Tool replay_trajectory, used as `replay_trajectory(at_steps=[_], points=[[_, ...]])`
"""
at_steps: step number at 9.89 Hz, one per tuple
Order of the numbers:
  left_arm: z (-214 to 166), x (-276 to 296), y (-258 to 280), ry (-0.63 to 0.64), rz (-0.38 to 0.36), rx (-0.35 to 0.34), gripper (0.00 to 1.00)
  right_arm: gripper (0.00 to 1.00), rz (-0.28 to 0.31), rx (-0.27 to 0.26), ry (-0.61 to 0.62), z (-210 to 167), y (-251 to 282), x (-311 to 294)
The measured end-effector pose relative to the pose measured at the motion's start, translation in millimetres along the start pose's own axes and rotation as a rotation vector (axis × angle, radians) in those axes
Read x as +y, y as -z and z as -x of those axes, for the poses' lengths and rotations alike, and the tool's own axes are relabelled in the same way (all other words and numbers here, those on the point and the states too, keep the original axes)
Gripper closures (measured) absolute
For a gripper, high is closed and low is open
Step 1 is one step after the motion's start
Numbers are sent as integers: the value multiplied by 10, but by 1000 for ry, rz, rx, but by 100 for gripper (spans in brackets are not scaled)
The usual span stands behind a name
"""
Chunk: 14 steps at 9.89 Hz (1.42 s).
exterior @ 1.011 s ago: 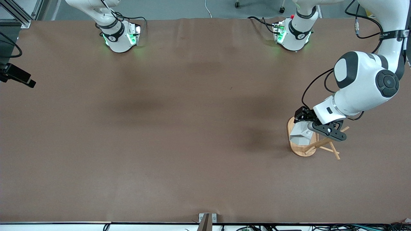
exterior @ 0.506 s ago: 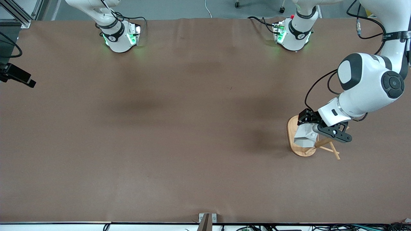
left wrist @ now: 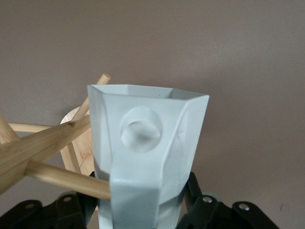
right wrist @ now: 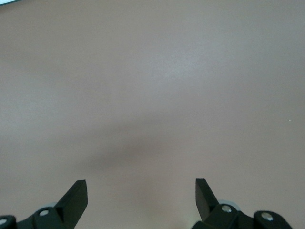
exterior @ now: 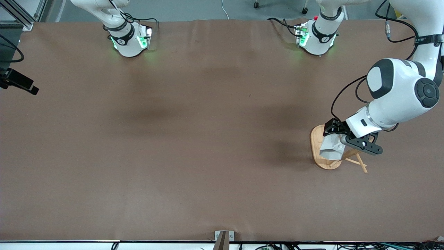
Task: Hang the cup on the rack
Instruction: 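Lower the cup handle onto a rack peg with the left gripper, then open the left gripper and lift it away from the cup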
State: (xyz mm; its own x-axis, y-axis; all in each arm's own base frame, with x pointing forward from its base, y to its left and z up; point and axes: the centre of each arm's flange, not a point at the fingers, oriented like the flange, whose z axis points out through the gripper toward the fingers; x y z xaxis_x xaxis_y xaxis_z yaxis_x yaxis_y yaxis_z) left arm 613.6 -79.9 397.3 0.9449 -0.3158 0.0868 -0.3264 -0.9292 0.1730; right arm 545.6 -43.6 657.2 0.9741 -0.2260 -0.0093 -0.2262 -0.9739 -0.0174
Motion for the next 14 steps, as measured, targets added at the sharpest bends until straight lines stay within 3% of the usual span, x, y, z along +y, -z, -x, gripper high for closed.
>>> replay_trajectory(at_steps=[5, 7, 11, 14], points=[[37, -174, -28, 29, -5, -6, 24, 0, 0, 0, 0, 0, 0, 1], [35, -172, -25, 29, -5, -5, 0, 0, 0, 0, 0, 0, 0, 0], [41, -121, 125, 27, 3, -23, 0, 0, 0, -1, 0, 0, -2, 2], [150, 155, 902, 66, -2, -51, 0, 0, 0, -1, -1, -1, -5, 7]])
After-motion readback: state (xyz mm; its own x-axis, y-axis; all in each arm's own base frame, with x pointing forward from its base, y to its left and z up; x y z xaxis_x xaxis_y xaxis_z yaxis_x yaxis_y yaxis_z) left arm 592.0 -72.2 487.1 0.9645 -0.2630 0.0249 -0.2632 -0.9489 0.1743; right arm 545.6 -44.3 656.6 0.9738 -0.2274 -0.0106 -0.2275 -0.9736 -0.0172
